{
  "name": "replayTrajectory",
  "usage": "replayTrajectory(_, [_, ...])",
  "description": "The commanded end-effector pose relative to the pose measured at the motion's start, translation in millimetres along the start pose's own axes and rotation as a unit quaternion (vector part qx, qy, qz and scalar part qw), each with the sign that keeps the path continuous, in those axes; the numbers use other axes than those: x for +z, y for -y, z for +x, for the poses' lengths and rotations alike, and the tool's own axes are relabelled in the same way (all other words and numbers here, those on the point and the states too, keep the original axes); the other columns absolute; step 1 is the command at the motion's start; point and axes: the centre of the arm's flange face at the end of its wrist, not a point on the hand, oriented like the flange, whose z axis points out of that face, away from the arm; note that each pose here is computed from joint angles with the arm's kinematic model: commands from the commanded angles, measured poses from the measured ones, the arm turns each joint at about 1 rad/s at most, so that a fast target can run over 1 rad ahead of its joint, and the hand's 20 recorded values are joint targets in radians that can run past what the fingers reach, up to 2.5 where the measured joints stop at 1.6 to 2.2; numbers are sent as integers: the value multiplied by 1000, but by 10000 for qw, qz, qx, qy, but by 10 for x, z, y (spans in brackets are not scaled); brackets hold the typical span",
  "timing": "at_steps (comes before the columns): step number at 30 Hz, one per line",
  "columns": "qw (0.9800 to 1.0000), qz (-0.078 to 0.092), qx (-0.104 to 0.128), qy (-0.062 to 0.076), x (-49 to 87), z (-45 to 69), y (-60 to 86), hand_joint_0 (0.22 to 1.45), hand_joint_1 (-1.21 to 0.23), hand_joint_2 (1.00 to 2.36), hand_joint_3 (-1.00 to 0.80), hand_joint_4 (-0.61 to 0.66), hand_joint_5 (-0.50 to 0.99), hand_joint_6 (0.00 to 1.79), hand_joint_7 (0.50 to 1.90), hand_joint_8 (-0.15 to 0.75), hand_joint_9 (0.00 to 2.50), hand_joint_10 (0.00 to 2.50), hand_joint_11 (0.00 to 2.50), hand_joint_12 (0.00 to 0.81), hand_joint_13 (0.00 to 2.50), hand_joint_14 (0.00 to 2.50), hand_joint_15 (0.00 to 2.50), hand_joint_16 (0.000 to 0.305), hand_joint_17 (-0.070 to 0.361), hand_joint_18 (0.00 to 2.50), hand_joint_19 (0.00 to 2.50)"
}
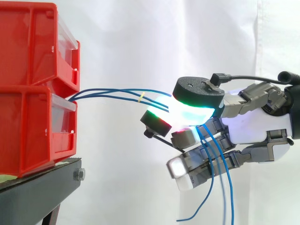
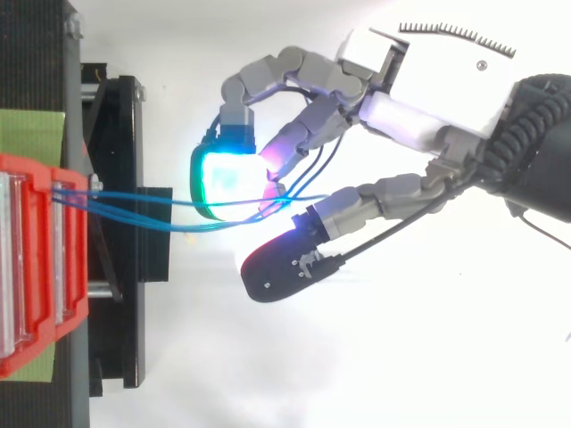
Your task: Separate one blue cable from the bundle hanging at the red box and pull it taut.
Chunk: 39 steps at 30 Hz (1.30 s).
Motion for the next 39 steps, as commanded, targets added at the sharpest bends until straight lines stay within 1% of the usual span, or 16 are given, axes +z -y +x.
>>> replayTrajectory(1, [10000, 2, -1, 0, 1, 1, 4, 653, -1049, 1000, -500, -96, -211, 921, 1039, 153, 1003, 23, 1191, 304, 779, 23, 609, 44, 98, 598, 486])
replayTrajectory(5, [10000, -4, 3, 8, -1, -3, -7, 625, -1046, 1000, -500, -81, -214, 921, 1027, 149, 996, 23, 1174, 311, 738, 22, 578, 44, 99, 591, 497])
replayTrajectory(6, [10000, 3, -1, 8, 1, -1, 4, 584, -1034, 1000, -500, -73, -214, 921, 1018, 153, 996, 22, 1177, 316, 734, 22, 583, 45, 100, 592, 503])
replayTrajectory(7, [10000, -3, 10, 16, -1, -4, -7, 542, -1000, 1000, -500, -56, -214, 921, 996, 165, 1003, 21, 1174, 321, 738, 23, 589, 46, 103, 596, 515])
replayTrajectory(9, [10000, -10, 14, 16, 0, -4, -8, 514, -963, 1000, -500, -40, -213, 917, 980, 174, 1016, 20, 1178, 329, 750, 21, 581, 47, 107, 600, 527])
replayTrajectory(10, [10000, -3, 10, 16, -1, -4, -7, 483, -908, 1000, -500, -24, -212, 914, 952, 197, 1038, 19, 1170, 341, 773, 22, 590, 49, 111, 612, 528])
replayTrajectory(11, [10000, -3, 10, 16, -1, -4, -7, 483, -908, 1000, -500, -26, -212, 913, 948, 196, 1038, 19, 1179, 340, 774, 21, 587, 49, 111, 611, 537])
replayTrajectory(15, [10000, -4, 10, 8, -1, -3, -7, 457, -811, 1000, -500, -7, -207, 900, 904, 214, 1081, 18, 1179, 354, 812, 21, 589, 52, 117, 631, 549])
replayTrajectory(16, [10000, -5, 10, 0, -4, 8, -8, 464, -740, 1000, -500, 1, -205, 893, 902, 208, 1081, 18, 1161, 353, 819, 22, 595, 52, 117, 629, 557])
replayTrajectory(18, [10000, -5, 10, 0, -4, 8, -8, 466, -708, 1000, -500, 8, -204, 886, 901, 221, 1080, 19, 1156, 352, 822, 20, 595, 52, 117, 630, 560])
replayTrajectory(19, [10000, -4, 10, 8, -1, -3, -7, 480, -682, 1000, -500, 9, -205, 882, 921, 211, 1076, 21, 1166, 349, 818, 22, 603, 51, 115, 628, 563])
replayTrajectory(24, [10000, -4, 10, 8, -1, -3, -7, 519, -664, 1000, -500, -5, -206, 875, 945, 207, 1068, 21, 1161, 339, 825, 23, 608, 49, 109, 616, 566])
replayTrajectory(30, [10000, -3, 18, 16, -1, -4, -7, 597, -688, 1000, -500, -21, -206, 871, 988, 191, 1064, 23, 1178, 325, 825, 22, 612, 46, 102, 602, 578])
replayTrajectory(33, [10000, -4, 17, 8, -4, 6, -8, 632, -710, 1000, -500, -20, -206, 872, 1000, 202, 1065, 23, 1175, 320, 827, 22, 613, 45, 102, 601, 577])
replayTrajectory(36, [10000, -3, 18, 16, -1, -4, -7, 650, -741, 1005, -447, -28, -208, 875, 1032, 208, 1053, 22, 1168, 322, 834, 23, 613, 45, 102, 604, 579])
replayTrajectory(39, [10000, -3, 26, 16, -1, -4, -7, 674, -770, 1008, -412, -34, -217, 896, 997, 214, 1032, 23, 1165, 324, 834, 24, 615, 46, 103, 607, 561])
